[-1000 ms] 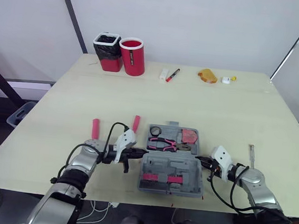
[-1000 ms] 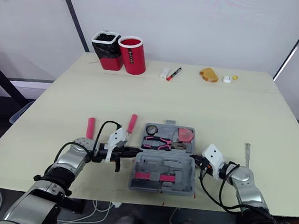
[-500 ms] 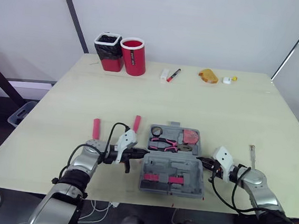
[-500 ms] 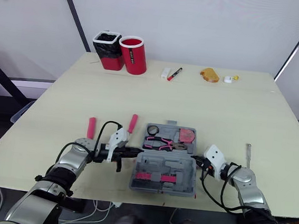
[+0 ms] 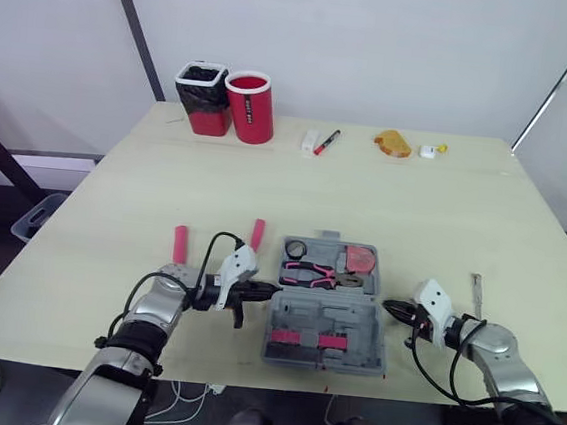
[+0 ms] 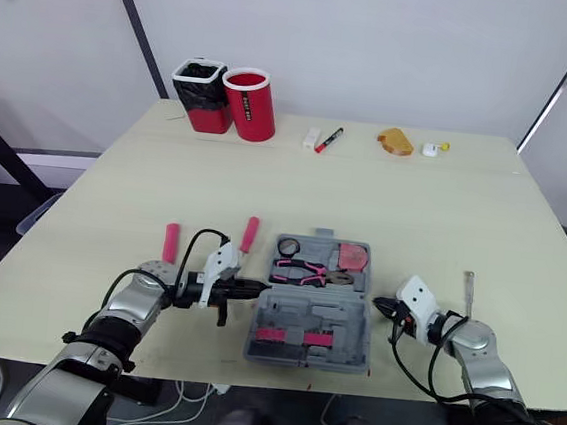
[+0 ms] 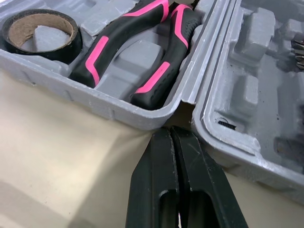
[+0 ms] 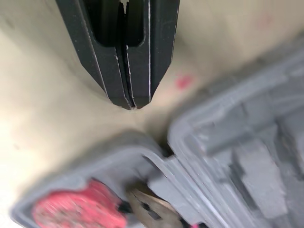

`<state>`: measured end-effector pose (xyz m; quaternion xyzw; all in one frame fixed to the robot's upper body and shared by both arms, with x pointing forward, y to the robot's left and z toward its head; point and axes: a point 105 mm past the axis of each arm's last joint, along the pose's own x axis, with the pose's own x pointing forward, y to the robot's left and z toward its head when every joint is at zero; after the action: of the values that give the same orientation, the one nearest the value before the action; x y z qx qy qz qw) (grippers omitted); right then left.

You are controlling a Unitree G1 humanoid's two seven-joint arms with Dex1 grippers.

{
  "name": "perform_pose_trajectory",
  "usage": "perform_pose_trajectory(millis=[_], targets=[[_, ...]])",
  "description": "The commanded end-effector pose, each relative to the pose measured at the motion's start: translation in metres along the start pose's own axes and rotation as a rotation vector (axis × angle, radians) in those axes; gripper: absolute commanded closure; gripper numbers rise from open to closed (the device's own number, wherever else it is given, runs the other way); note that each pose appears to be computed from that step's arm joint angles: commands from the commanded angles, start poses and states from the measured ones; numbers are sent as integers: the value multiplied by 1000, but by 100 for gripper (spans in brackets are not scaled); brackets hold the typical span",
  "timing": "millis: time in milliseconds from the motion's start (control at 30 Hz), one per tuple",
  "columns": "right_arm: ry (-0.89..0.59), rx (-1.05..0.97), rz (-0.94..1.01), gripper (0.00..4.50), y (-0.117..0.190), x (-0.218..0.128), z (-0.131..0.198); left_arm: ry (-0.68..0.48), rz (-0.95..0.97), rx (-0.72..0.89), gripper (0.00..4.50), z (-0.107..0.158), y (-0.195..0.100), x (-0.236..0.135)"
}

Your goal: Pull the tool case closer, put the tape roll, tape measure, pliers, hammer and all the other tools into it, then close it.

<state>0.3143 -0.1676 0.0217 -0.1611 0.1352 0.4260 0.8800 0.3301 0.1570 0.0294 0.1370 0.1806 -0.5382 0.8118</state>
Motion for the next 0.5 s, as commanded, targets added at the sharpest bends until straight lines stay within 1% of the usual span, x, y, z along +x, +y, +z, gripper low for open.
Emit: perform_pose_trajectory(millis=[33, 133, 167, 267, 333, 400, 500], targets=[[-55, -13, -58, 449, -15, -15, 14, -41, 27, 30, 440, 12, 4, -13], [-88, -6, -76, 449, -18, -23, 19, -60, 26, 33, 440, 16, 1, -18], [-110, 2, -82, 449, -19, -25, 22, -82, 30, 32, 440, 20, 0, -21], [-194, 28, -123, 449, -21, -37, 35, -200, 40, 18, 440, 38, -4, -37], [-244, 57, -155, 449, -22, -45, 41, -244, 63, 19, 440, 44, -5, -48], [-293, 81, -216, 449, -25, -60, 46, -278, 125, 19, 440, 45, -3, -65], [-329, 107, -321, 449, -31, -83, 45, -320, 224, -1, 440, 43, 0, -91]])
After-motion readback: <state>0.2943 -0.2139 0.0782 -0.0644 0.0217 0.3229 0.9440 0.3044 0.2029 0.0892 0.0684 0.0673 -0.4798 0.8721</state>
